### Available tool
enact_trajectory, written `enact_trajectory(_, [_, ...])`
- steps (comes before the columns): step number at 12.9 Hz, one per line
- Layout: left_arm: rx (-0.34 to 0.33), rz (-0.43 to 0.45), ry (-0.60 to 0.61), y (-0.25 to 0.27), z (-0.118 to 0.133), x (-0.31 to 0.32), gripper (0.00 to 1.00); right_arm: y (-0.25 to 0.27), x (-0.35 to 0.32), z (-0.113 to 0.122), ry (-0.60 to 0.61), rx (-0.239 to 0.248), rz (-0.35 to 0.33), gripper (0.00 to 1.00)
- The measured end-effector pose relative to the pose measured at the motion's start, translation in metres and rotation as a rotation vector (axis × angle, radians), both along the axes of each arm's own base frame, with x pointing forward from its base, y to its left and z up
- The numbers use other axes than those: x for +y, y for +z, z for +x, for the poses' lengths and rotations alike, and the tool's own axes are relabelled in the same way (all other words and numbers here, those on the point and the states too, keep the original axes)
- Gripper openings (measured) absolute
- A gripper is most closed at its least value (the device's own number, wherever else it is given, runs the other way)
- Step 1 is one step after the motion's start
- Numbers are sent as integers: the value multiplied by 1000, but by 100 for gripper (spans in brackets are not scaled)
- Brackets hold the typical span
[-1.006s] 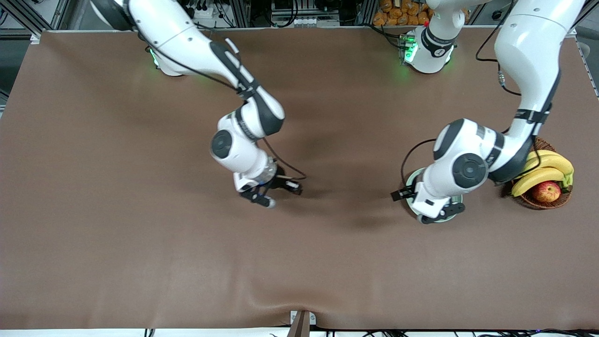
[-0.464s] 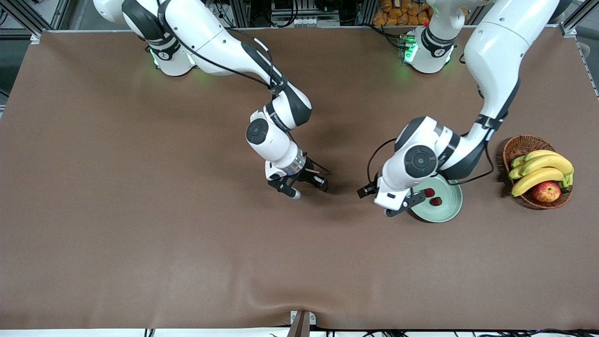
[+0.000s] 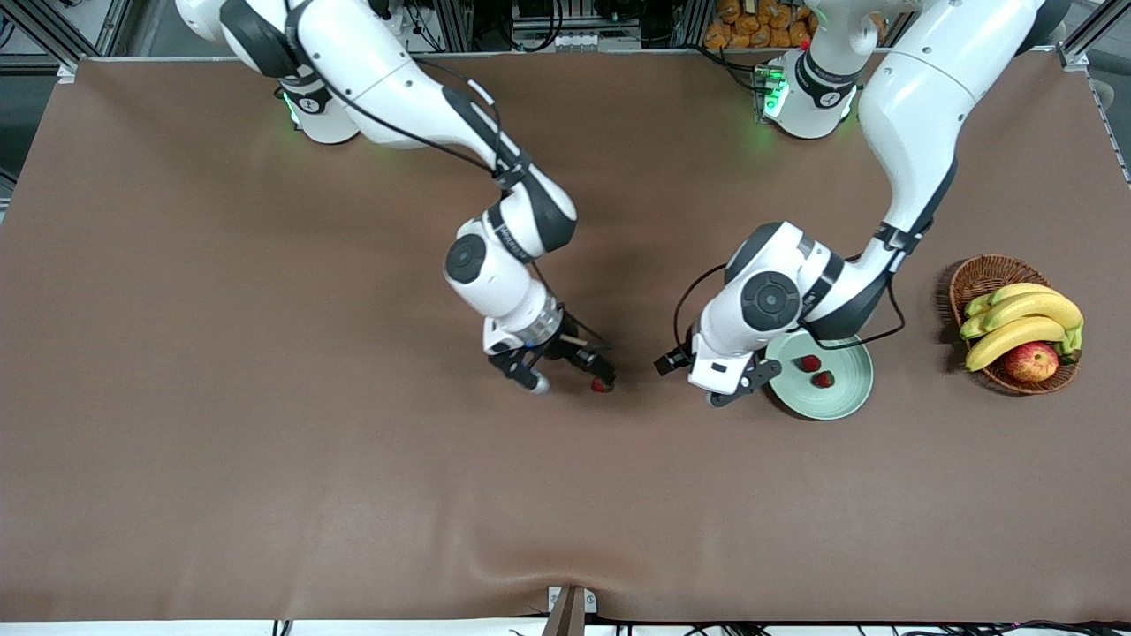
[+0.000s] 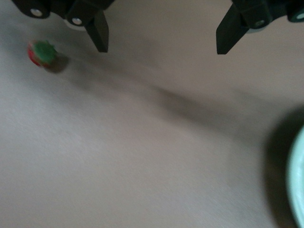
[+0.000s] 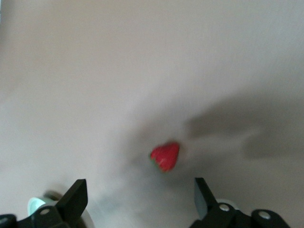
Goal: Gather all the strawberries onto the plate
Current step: 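Grasp the third strawberry with the left gripper while the right gripper retracts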
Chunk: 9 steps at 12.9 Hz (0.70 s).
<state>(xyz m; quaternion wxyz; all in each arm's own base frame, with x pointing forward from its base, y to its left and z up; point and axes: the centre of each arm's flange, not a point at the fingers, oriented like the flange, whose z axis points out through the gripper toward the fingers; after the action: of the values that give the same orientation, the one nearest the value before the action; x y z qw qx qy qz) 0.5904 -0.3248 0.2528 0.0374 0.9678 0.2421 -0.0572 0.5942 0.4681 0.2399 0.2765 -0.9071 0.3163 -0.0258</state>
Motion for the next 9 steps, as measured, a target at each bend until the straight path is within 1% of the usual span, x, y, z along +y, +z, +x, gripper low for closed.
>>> enact_trajectory(2, [-9, -18, 25, -3, -8, -25, 100, 31, -41, 28, 5, 75, -16, 100])
enact_trajectory(3, [-19, -35, 50, -3, -8, -39, 100, 53, -68, 42, 29, 103, -50, 100])
enact_trajectory(5, [-42, -65, 105, -8, -1, -62, 100, 106, -131, 63, 87, 125, -177, 100])
enact_trajectory(7, [-94, -72, 155, -25, 9, -76, 100, 151, -181, 66, 151, 145, -299, 100])
enact_trajectory(8, [-126, -71, 187, -36, 13, -83, 100, 170, -198, 63, 191, 152, -344, 100])
enact_trajectory(9, [-156, -69, 217, -46, 16, -90, 100, 188, -214, 60, 234, 160, -373, 100])
